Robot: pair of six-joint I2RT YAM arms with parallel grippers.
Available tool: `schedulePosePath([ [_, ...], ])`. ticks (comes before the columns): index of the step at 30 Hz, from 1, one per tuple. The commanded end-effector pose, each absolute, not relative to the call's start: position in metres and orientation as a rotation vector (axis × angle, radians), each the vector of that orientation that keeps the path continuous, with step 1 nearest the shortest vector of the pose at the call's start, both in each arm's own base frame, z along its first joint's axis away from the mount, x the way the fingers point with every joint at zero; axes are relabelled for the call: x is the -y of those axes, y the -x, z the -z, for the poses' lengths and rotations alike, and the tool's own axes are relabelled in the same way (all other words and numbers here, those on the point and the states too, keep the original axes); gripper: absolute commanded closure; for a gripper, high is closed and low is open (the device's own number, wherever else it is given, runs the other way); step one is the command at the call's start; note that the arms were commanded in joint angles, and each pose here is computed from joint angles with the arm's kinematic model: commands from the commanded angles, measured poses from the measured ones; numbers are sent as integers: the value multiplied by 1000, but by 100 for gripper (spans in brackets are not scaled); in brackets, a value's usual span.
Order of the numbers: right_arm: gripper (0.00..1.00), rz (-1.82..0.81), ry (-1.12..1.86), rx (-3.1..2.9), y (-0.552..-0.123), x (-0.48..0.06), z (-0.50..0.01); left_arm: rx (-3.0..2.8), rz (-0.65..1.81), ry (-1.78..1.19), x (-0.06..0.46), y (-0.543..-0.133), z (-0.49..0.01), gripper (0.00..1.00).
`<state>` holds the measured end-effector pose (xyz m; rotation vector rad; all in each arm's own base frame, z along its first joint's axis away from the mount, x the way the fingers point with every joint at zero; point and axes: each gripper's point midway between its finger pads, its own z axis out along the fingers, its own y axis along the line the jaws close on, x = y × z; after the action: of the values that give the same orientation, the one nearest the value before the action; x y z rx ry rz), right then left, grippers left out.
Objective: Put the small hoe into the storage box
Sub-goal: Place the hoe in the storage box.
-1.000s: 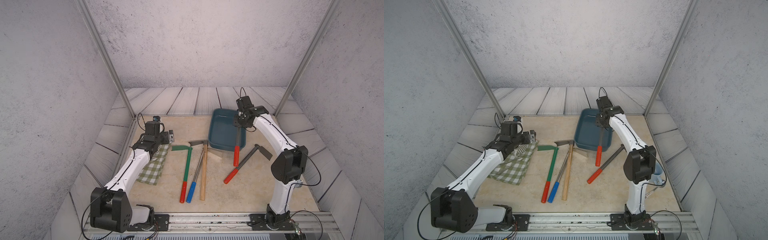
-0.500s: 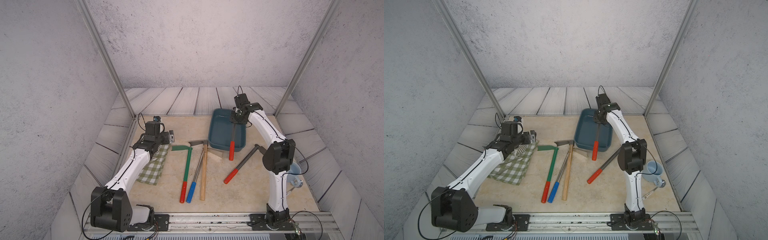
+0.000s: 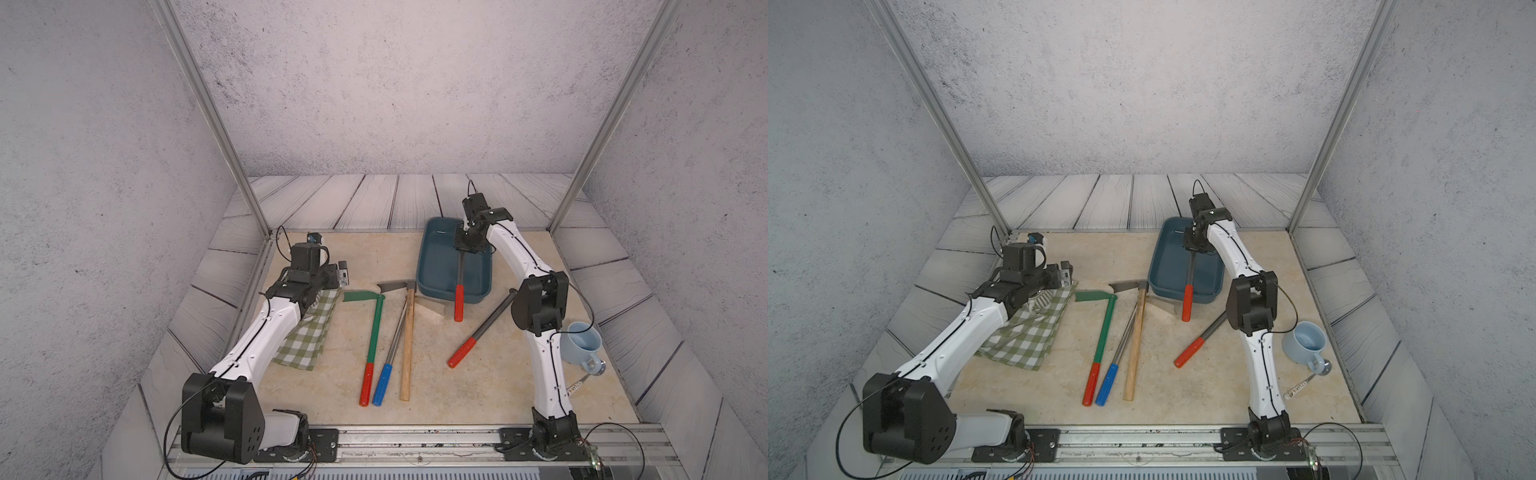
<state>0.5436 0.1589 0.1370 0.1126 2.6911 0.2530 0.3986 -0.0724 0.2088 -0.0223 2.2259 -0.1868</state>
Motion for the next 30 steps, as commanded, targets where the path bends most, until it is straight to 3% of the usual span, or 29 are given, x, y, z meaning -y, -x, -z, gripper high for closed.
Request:
schedulePosePath([
  [1, 100, -312, -52, -2691, -545, -166, -144, -2218, 181, 27, 70, -404, -214, 0],
  [30, 95, -220, 110, -2822, -541, -162, -83, -2229, 184, 27, 71, -406, -211, 0],
])
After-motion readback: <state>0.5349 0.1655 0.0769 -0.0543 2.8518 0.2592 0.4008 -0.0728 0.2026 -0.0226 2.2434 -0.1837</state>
